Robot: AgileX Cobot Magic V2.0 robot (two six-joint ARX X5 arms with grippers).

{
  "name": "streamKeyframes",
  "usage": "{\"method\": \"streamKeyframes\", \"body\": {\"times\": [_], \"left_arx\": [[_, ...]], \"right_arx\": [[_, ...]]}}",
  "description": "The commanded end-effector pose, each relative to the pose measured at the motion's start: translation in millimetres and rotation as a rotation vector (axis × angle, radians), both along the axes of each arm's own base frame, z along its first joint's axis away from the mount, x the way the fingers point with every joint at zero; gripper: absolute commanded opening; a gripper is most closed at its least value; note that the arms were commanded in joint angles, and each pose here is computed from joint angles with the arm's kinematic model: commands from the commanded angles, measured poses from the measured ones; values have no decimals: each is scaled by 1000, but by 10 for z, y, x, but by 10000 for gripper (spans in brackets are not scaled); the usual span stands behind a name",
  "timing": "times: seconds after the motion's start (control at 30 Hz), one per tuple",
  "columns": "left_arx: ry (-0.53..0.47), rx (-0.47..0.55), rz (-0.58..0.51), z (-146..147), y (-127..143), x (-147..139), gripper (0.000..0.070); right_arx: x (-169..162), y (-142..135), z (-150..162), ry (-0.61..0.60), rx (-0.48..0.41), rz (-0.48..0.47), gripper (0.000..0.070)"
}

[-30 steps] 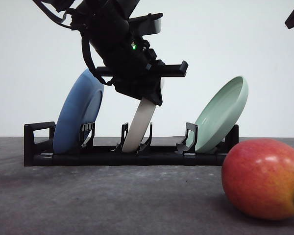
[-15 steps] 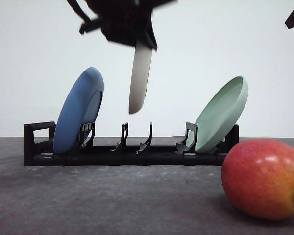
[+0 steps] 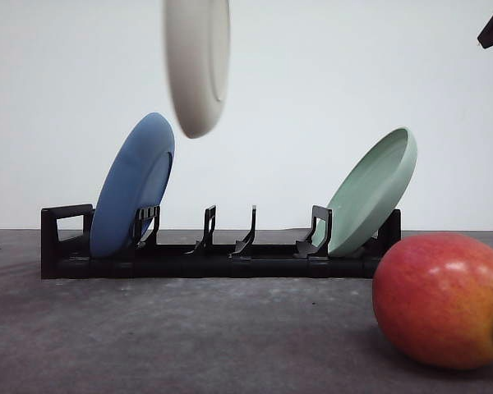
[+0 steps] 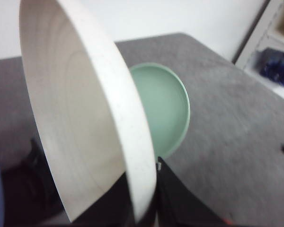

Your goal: Place pomegranate in white plate

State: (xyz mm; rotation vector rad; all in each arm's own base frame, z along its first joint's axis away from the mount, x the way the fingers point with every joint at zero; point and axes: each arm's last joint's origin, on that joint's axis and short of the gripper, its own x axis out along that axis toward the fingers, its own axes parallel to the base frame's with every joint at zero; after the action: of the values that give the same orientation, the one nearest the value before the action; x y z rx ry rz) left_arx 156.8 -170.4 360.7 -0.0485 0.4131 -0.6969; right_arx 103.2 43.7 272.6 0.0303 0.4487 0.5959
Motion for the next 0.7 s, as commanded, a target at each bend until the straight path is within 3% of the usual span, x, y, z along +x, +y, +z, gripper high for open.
{"method": "streamKeyframes", "body": {"times": [0.0,0.27,0.37,0.67], "left_arx": [[-23,-23,-26,63,16,-87,12],[-79,14,19,-242,274,-499,11],[-80,59,-25,-389,340,-630,12],[-54,464,-261,-706,310,-836,11]], "right_arx": [[-2,6,70,-28,8,6,363],[-1,6,70,-28,8,6,363],[-1,6,70,-28,8,6,363],[-1,6,70,-28,9,5,363]]}}
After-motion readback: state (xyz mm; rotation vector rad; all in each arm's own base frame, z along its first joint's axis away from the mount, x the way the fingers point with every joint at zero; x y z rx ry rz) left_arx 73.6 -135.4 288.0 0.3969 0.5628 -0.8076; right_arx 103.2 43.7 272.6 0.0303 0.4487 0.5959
